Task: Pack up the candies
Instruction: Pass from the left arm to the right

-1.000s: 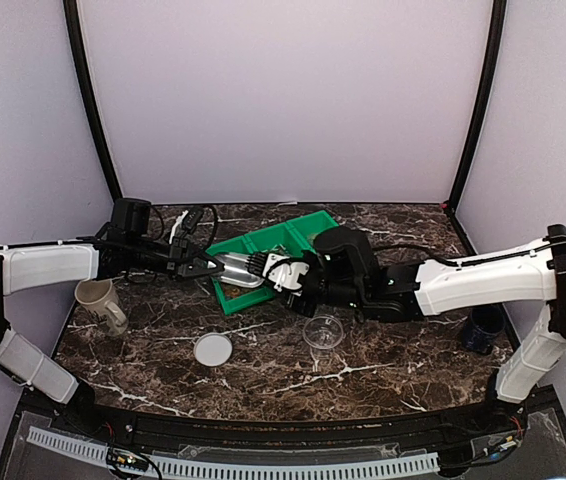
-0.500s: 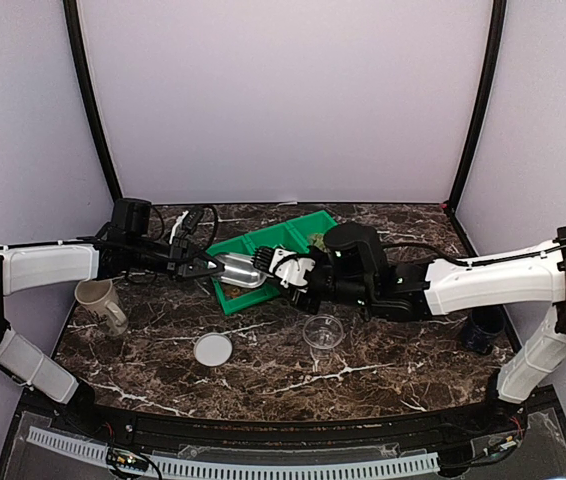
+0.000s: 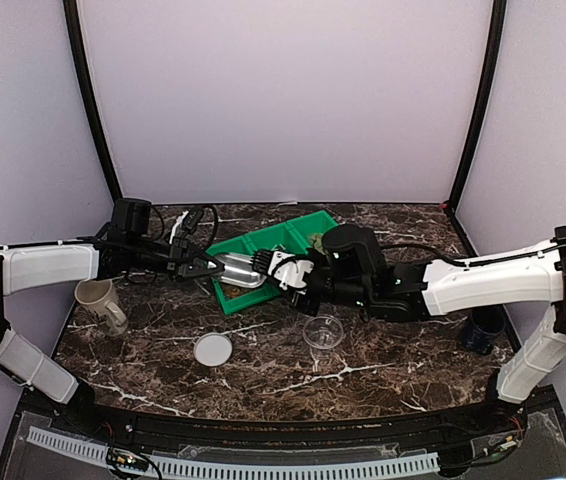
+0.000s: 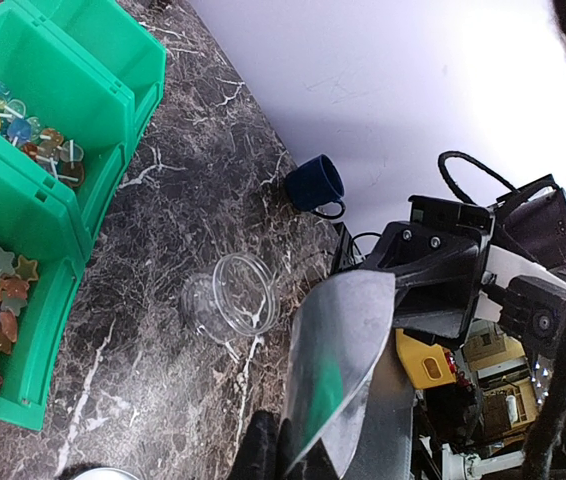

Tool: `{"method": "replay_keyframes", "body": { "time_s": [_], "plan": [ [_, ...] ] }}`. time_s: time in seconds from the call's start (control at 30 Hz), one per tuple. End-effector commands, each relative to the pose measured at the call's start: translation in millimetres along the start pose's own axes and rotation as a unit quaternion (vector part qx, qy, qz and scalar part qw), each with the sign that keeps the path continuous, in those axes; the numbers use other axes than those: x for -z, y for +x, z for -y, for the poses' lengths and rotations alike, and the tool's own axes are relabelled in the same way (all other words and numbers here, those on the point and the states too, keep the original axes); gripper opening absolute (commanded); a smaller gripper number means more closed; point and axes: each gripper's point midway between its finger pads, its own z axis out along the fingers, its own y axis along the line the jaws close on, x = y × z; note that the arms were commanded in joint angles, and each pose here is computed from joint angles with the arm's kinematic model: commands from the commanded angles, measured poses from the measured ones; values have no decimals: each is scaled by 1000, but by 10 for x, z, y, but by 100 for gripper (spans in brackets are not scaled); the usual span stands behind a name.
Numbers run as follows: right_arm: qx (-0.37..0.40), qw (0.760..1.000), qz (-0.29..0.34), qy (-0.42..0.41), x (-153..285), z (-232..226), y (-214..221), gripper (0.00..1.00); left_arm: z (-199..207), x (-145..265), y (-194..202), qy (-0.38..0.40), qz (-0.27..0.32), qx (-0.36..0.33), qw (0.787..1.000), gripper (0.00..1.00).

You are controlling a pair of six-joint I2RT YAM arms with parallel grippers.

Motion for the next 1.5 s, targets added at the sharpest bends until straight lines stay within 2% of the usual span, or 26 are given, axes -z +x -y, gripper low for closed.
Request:
{"method": "replay_keyframes", "body": {
  "time_s": [0.0,0.53,0.6,0.7,0.83,0.97,1.13,1.27,1.4,1.47],
  "plan": [
    [-6,999,31,4,-19,88,-184,19,86,7,17,15,-1,-10,1000,0],
    [-14,998,56,11,-10,126,-297,14,61,-3,29,13,-3,-5,1000,0],
    [-17,998,64,7,7,118,-321,0,56,-1,24,12,-2,-6,1000,0],
    [-22,998,63,21,36,179,-317,0,52,1,16,7,0,-8,1000,1],
    [-36,996,55,52,92,295,-227,0,47,22,-9,-5,5,-18,1000,12],
    [-60,992,69,82,242,457,-193,0,45,47,-37,-10,11,-23,1000,28],
    [-79,990,65,94,346,589,-148,0,16,104,-87,-21,21,-27,999,54],
    [-112,988,44,94,390,697,-90,0,-52,175,-149,-55,31,-39,997,73],
    [-154,982,39,106,513,847,-49,0,-185,281,-249,-124,42,-60,990,94],
    [-176,977,42,108,597,898,-38,0,-193,342,-317,-150,50,-80,984,97]
  ]
}}
